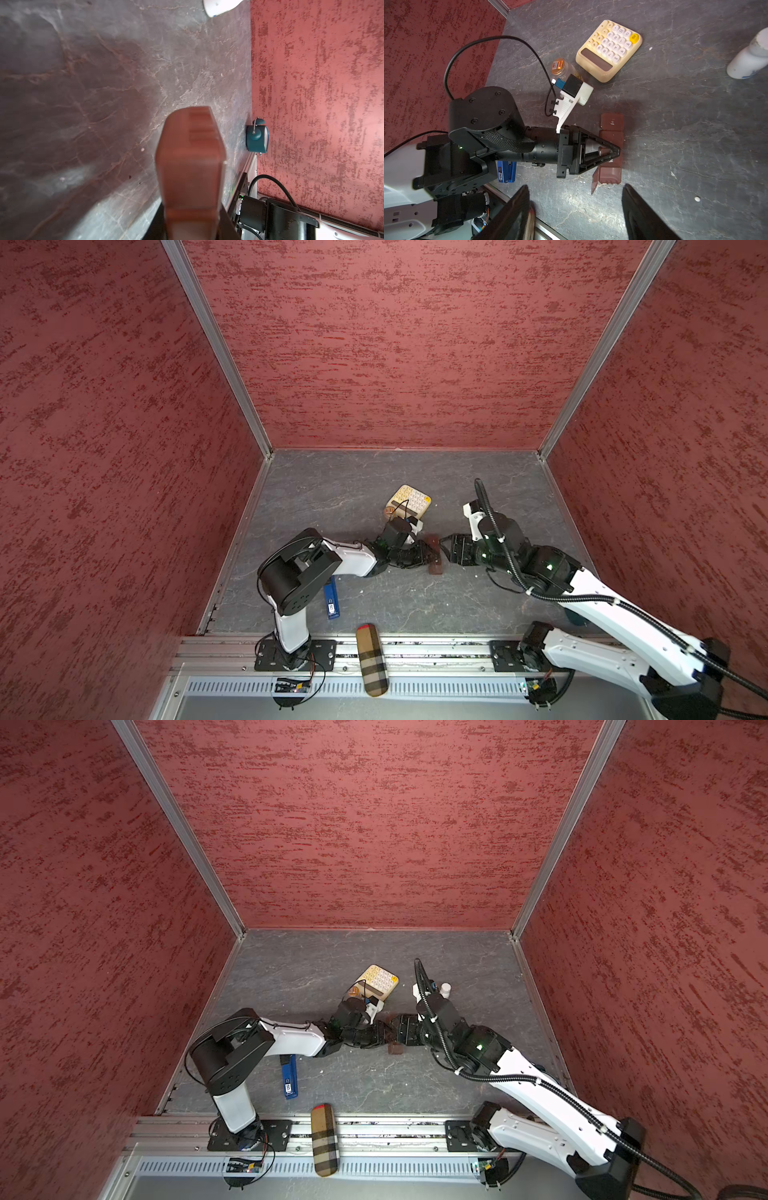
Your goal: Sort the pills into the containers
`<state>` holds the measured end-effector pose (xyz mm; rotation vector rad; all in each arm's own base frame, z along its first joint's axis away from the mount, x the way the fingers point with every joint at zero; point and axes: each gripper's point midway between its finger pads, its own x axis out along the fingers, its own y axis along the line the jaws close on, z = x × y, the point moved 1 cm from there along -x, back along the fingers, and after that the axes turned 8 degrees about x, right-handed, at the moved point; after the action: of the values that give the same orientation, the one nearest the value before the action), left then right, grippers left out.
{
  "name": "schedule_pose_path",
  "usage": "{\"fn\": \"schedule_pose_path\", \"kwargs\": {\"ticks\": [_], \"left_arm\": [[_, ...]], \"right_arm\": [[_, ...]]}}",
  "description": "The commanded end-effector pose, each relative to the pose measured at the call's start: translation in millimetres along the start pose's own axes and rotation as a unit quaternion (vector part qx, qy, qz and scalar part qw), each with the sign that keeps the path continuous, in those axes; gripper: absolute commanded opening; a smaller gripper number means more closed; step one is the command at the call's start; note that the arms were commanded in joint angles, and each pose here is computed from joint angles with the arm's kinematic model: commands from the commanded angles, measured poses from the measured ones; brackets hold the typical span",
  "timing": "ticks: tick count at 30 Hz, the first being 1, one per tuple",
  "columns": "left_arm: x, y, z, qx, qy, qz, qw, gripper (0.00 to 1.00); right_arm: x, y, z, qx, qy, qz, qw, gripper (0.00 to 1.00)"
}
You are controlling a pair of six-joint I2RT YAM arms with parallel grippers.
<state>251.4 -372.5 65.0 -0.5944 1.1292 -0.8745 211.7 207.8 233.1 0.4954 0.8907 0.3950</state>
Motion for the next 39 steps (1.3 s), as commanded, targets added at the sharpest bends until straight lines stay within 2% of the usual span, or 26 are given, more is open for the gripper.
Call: {"fn": "schedule_pose_path", "kwargs": {"ticks": [1, 6, 16, 19, 21, 32, 39], "left_arm": [[8, 3, -5, 0.006, 0.013, 0.004, 1.000, 0.00], [14, 10, -10, -0.002, 0.020, 0.010, 1.000, 0.04], [18, 23, -20, -0.010, 0.037, 0.028, 0.999, 0.19], [15, 25, -21, -0.009, 0.041, 0.038, 0.998, 0.29], [13, 26, -20, -0.005, 0.042, 0.046, 0.998, 0.40], [5, 29, -18, 0.000, 0.044, 0.064, 0.997, 0.61], [-3, 34, -19, 0.005, 0.045, 0.088, 0.995, 0.63]], "right_arm": [[2, -5, 2, -0.003, -0.004, -0.012, 1.000, 0.71], [8, -6, -1, -0.008, 0.007, -0.015, 1.000, 0.71], [11, -9, -4, -0.007, 0.011, -0.017, 1.000, 0.72], [10, -10, -5, -0.004, 0.011, -0.017, 1.000, 0.72], [10, -11, -5, -0.005, 0.010, -0.018, 1.000, 0.72], [11, -12, -6, -0.004, 0.011, -0.019, 1.000, 0.72], [11, -13, -7, -0.001, 0.011, -0.018, 1.000, 0.72]]}}
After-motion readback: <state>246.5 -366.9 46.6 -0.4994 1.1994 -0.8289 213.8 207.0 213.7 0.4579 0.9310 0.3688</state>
